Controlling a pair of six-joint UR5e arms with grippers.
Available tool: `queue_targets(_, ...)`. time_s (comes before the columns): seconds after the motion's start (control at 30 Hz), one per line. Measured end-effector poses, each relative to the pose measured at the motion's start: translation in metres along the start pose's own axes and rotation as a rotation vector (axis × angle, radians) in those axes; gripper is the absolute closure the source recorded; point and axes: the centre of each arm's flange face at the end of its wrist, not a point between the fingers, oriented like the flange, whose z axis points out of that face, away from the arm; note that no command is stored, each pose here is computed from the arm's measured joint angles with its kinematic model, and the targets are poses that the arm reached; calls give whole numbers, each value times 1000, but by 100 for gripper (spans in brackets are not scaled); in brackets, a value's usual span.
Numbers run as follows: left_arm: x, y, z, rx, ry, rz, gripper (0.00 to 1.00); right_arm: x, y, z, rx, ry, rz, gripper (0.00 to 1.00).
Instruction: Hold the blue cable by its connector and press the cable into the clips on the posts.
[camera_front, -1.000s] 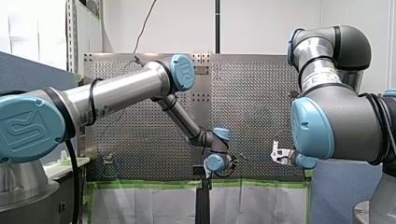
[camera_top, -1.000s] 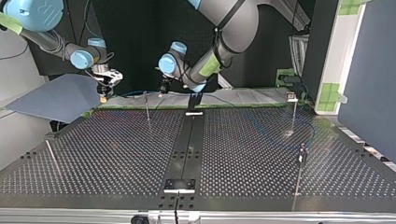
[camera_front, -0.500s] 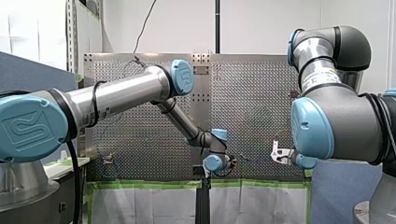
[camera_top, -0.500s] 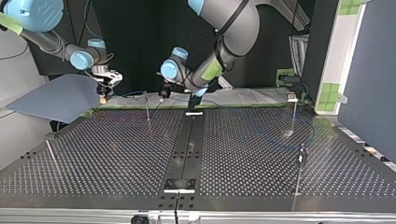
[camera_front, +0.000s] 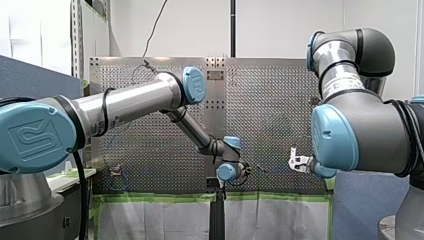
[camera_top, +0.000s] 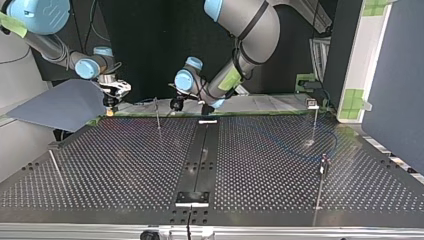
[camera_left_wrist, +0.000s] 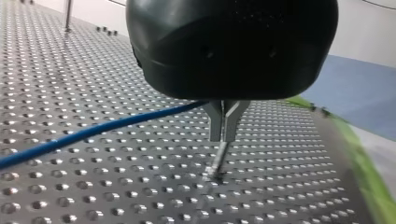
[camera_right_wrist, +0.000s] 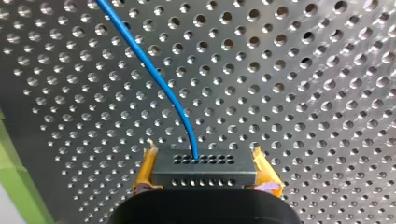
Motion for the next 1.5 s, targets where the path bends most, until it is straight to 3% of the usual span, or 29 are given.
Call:
queue_targets(0.3, -22, 6, 16, 6, -37, -46, 95, 15, 3, 18, 5, 30, 8, 100)
queue_targets(0.6, -28, 16, 20, -11, -31, -50, 92, 16, 7, 30, 18, 32, 16, 100)
queue_targets(0.7, -29, 18, 20, -12, -25, -49, 84, 5, 8, 34, 20, 10, 14, 100)
queue_targets(0.77, -28, 19, 20, -13, -19, -48, 68, -2, 8, 36, 19, -7, 9, 100)
queue_targets(1.0, -20, 24, 13, -49, 4, -9, 60, -10, 6, 38, 22, -57, 0, 100)
queue_targets(1.07, -18, 24, 11, -53, 8, 0, 48, -10, 6, 38, 23, -64, 0, 100)
queue_targets(1.1, -17, 25, 10, -51, 12, -1, 48, -10, 5, 38, 23, -66, 1, 100)
queue_targets(1.13, -16, 25, 10, -48, 15, -2, 42, -10, 5, 38, 24, -67, 1, 100)
queue_targets(1.17, -15, 25, 9, -45, 19, -2, 28, -10, 5, 38, 24, -69, 2, 100)
queue_targets(1.2, -14, 25, 9, -41, 23, 0, 28, -10, 4, 38, 25, -70, 2, 100)
queue_targets(1.27, -13, 25, 8, -39, 28, 10, 0, -11, 3, 38, 26, -71, 4, 100)
queue_targets(1.5, -4, 12, -1, -33, 67, 82, 0, -11, 1, 38, 29, -70, 6, 100)
